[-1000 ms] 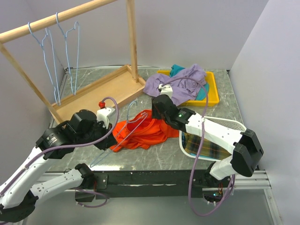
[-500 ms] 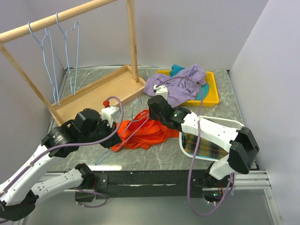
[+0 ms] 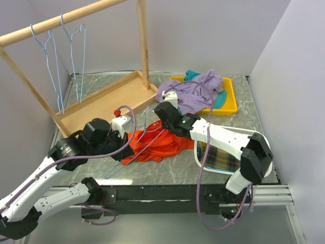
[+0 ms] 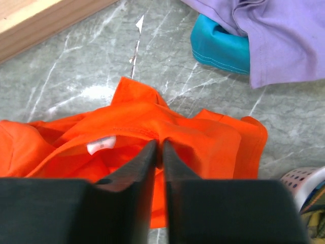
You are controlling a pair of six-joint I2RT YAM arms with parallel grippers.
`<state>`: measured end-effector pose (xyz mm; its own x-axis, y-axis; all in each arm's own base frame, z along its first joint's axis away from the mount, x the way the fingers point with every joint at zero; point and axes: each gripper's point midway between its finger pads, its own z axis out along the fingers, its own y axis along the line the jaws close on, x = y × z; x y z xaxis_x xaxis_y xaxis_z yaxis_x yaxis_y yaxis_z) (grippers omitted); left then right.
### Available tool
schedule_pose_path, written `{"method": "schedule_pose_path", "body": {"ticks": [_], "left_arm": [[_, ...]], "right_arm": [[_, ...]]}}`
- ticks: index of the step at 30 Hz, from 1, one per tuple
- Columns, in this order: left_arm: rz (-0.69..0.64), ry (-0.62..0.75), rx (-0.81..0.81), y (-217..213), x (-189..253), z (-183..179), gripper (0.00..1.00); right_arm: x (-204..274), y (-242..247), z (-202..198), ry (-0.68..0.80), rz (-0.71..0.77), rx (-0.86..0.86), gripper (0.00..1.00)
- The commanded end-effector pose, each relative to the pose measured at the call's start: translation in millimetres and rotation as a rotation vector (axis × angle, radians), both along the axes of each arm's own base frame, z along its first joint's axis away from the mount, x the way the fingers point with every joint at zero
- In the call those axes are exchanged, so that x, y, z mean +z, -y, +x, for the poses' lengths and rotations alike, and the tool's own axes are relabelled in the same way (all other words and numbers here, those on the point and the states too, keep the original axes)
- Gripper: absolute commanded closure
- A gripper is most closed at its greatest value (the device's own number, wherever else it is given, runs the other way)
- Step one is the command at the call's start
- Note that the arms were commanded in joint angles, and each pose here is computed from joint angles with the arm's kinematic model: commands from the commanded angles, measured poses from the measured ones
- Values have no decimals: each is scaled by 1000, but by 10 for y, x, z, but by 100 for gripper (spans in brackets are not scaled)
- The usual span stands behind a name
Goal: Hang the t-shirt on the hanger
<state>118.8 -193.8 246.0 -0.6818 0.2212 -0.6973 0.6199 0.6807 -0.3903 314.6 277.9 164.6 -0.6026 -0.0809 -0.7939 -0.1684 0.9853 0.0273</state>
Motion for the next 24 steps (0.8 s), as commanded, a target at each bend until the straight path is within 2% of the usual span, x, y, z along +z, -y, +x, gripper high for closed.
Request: {"method": "schedule_pose_path", "body": {"ticks": [1,3,6,12,17,20,24], "left_arm": [[-86,60,-25,151,167,63,99],[-117,89,-15,196,224,115,99],[-118,117,21,195,233,194,99],[-254,230,15,286,524,240,99],[-347,312,46,279,707,287,99],[-408,331,79,258,723,294,99],[-559,383,155,219,862,354,99]], "right_arm": [[263,-14,51,48,35,-21,94],[345,-68,7,41,72,11,100],[581,-170,-90,33,154,72,100],[1347,-450,-415,37,373,295,100],[1752,-590,-648,24,506,412,100],[1806,-609,-728,13,546,438,100],[1696,-602,-809,-21,559,447,100]]}}
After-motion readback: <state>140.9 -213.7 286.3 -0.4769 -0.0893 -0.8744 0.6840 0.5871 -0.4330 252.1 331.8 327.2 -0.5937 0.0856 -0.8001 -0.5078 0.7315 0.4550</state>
